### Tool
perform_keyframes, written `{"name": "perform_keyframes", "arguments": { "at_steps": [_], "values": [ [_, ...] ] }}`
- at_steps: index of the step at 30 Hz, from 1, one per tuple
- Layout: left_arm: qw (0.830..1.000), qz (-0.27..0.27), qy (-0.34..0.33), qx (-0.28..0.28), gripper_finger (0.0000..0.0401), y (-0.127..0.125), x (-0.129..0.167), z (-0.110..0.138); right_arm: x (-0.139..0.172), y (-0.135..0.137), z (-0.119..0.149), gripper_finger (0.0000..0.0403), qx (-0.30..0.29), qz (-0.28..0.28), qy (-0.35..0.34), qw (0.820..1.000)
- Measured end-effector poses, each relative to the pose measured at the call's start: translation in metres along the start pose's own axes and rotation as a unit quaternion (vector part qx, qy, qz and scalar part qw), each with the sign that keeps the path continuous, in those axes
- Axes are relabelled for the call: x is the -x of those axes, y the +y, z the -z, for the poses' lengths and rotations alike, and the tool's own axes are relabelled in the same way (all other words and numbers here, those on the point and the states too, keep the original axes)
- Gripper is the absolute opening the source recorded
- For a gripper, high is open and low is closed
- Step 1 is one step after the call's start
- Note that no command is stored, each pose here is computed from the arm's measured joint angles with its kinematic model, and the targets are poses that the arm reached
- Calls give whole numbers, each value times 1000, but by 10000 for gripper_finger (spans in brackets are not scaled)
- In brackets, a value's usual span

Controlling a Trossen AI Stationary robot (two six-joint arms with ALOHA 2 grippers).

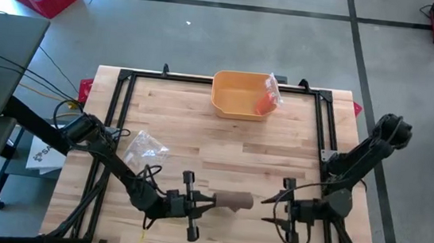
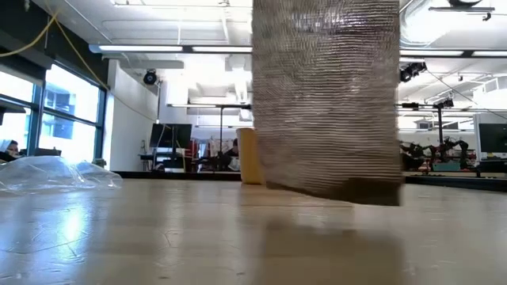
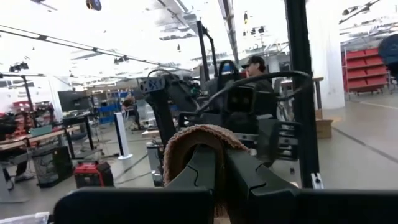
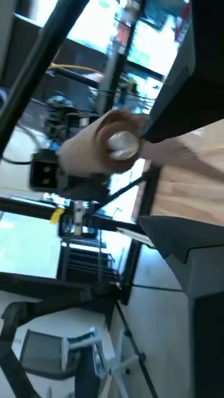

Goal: Roll bandage
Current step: Roll the brown bandage

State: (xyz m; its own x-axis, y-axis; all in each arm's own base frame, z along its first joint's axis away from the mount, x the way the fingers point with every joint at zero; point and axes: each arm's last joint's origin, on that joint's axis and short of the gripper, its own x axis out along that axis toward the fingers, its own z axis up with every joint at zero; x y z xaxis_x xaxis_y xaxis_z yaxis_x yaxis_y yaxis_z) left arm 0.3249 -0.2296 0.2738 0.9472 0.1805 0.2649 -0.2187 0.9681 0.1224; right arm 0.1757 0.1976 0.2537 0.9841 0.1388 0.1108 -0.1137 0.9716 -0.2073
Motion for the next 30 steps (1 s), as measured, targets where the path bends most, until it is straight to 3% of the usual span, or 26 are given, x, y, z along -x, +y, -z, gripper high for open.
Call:
{"name": "perform_keyframes", "arguments": {
  "at_steps": [11,30],
  "values": [
    [1000,1,-4,1,1,0,0,-1,-29,11,1,168,13,82,30,996],
    [1000,4,-12,0,1,1,0,-2,-30,11,-6,160,-1,45,-7,999]
  ]
}}
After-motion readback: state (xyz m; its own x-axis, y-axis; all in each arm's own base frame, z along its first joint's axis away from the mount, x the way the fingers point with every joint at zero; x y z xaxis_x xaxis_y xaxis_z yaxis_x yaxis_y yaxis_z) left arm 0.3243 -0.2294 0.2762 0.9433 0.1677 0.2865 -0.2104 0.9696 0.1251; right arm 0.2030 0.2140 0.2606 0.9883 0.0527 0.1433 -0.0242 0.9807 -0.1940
